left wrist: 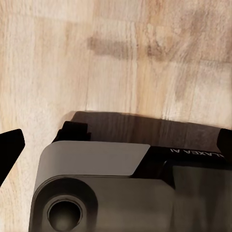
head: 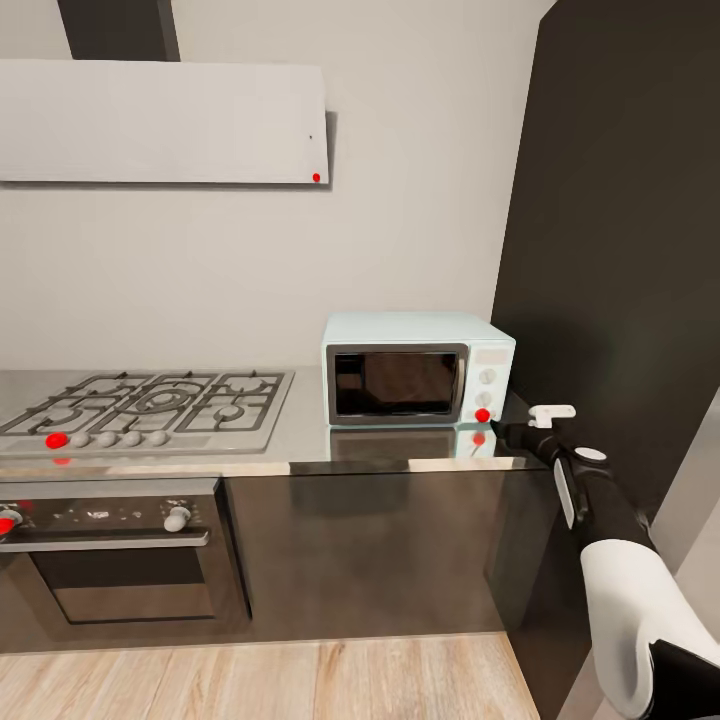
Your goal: In the kitchen, take the popcorn bag from the countertop, put it into the microwave, and heat it until the popcorn is cooked so the cooked popcorn ends up inside the bag.
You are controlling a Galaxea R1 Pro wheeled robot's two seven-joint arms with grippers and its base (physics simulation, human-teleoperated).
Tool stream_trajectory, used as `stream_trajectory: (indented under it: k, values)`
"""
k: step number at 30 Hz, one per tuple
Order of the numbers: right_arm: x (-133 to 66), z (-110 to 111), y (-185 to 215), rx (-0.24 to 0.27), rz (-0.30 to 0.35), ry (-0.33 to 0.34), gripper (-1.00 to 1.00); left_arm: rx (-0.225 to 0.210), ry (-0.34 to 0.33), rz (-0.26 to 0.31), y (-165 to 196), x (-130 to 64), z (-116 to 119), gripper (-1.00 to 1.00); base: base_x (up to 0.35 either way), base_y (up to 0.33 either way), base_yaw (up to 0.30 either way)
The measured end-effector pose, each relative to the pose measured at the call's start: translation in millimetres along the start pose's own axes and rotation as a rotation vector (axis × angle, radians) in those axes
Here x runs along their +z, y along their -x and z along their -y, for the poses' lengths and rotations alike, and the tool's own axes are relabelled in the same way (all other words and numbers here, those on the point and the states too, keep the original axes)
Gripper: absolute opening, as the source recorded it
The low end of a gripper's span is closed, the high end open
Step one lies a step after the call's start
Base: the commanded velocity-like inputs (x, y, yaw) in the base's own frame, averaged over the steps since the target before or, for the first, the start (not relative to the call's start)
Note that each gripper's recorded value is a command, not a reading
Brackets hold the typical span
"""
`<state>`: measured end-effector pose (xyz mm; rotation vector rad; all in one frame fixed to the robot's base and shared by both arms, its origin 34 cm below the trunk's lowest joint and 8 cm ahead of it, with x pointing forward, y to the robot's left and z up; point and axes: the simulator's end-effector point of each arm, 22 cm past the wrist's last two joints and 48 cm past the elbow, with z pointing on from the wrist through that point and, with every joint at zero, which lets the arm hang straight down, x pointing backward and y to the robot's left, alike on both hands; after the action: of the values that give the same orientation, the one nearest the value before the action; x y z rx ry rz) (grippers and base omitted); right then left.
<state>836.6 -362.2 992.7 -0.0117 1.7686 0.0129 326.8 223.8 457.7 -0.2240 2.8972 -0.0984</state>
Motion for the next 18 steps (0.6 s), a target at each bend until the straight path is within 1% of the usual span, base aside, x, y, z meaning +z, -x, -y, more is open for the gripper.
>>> stream_trajectory:
  k: [2, 6, 12, 18]
  values:
    - [0.4, -1, -3, 0.002, -0.005, 0.002, 1.00, -0.001, 0.001, 0.000, 0, -0.1, -1, 1.00, 0.151, 0.000, 0.000]
    - [3.9, -10, -17, 0.011, -0.036, 0.016, 1.00, -0.001, 0.002, 0.000, 0, -0.1, -1, 1.00, 0.106, 0.000, 0.000]
    - [4.5, -11, -20, 0.014, -0.040, 0.018, 1.00, -0.002, 0.002, 0.000, 0, 0.0, -1, 1.00, 0.025, 0.000, 0.000]
    - [4.1, -11, -20, 0.014, -0.040, 0.018, 1.00, -0.003, 0.003, 0.000, 0, -0.2, -2, 1.00, 0.168, 0.000, 0.000]
